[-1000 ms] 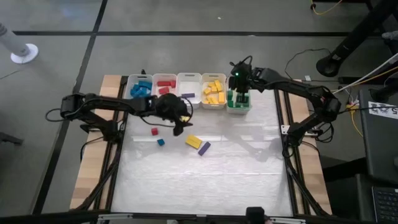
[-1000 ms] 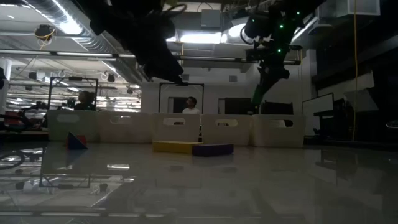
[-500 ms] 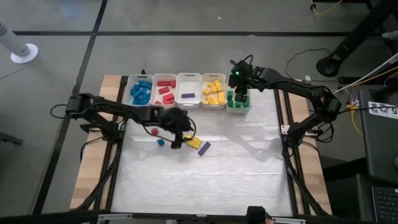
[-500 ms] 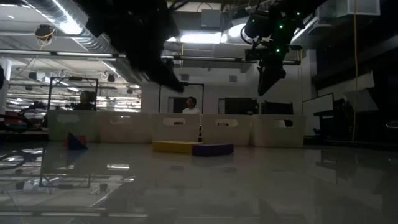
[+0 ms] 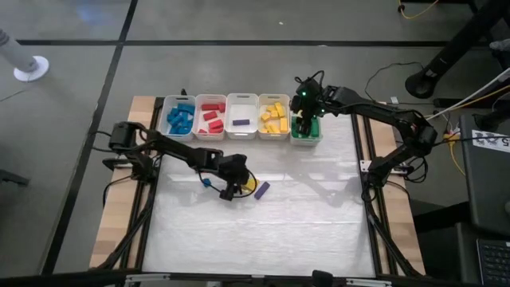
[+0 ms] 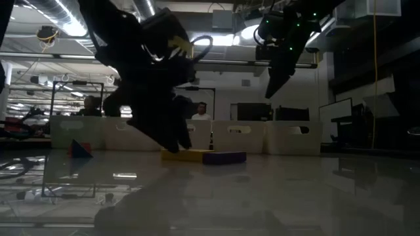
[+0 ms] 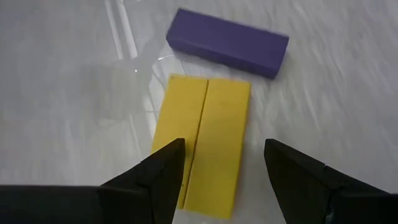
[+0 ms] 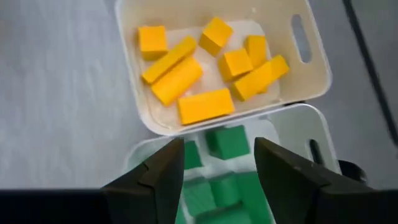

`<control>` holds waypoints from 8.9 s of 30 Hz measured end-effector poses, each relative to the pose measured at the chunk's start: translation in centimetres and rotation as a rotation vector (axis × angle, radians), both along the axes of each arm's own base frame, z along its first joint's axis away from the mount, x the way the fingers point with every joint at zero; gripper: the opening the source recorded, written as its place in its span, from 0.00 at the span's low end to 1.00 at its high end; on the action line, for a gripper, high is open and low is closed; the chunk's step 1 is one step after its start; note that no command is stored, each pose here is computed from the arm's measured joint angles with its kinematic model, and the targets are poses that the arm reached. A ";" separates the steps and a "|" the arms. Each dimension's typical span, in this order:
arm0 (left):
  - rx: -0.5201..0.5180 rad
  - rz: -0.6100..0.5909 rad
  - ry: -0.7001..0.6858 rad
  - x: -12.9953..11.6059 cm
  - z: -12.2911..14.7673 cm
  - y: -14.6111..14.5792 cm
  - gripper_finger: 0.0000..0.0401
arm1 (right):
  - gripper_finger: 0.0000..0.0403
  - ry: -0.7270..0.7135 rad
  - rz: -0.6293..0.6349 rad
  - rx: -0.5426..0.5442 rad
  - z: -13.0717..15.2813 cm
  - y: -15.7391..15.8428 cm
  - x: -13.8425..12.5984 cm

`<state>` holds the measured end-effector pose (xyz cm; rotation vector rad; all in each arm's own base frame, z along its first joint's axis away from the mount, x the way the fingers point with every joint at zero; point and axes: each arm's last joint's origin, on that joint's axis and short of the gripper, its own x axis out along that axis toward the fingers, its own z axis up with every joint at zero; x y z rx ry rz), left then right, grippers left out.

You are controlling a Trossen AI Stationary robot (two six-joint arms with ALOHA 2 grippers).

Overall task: Sort blocks
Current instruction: Put the yellow block into the middle right white bin, then put the violet block into the middle white bin, then put the blue block into the left white bin

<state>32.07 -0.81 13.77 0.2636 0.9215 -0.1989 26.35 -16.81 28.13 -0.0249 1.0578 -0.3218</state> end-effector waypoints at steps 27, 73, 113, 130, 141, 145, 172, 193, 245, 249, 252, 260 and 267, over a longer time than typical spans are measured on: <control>0.002 0.111 0.009 0.3 -0.7 1.4 0.52 | 0.48 -0.049 0.001 0.067 0.1 0.1 0.2; -0.032 0.153 0.073 -0.4 -0.7 0.8 0.37 | 0.48 -0.100 0.011 0.039 0.4 -0.1 0.6; 0.141 0.407 -0.763 2.1 4.0 15.0 0.14 | 0.48 -0.188 0.673 0.117 0.0 16.3 6.8; 0.143 0.463 -0.739 4.6 2.5 16.2 0.40 | 0.48 0.011 0.695 0.192 -8.1 17.7 10.7; 0.221 0.471 -0.576 1.8 7.5 15.2 0.41 | 0.48 0.024 0.718 0.184 -10.1 17.7 11.6; 0.184 0.486 -0.480 0.2 8.9 14.4 0.40 | 0.48 0.038 0.744 0.188 -11.4 17.8 12.1; -0.135 0.684 0.363 -9.5 9.2 5.8 0.30 | 0.25 0.102 0.755 0.057 -11.9 17.4 15.1; -0.174 0.666 0.458 -10.2 7.9 -1.6 0.30 | 0.30 0.109 0.535 -0.626 -3.4 7.4 18.3; 0.249 0.038 0.331 -11.5 1.7 -3.8 0.50 | 0.37 -0.026 0.490 -0.480 -3.2 2.5 17.3; 0.254 0.034 0.330 -11.5 1.7 -3.6 0.49 | 0.37 -0.026 0.490 -0.480 -3.2 2.5 17.2; 0.263 0.024 0.345 -11.4 1.4 -3.6 0.48 | 0.37 -0.026 0.490 -0.481 -3.2 2.5 17.2; 0.289 -0.010 0.402 -10.9 0.2 -3.8 0.44 | 0.37 -0.025 0.494 -0.476 -3.2 2.5 17.2; 0.280 -0.004 0.402 -10.9 0.1 -3.8 0.34 | 0.37 -0.023 0.494 -0.475 -3.2 2.5 17.2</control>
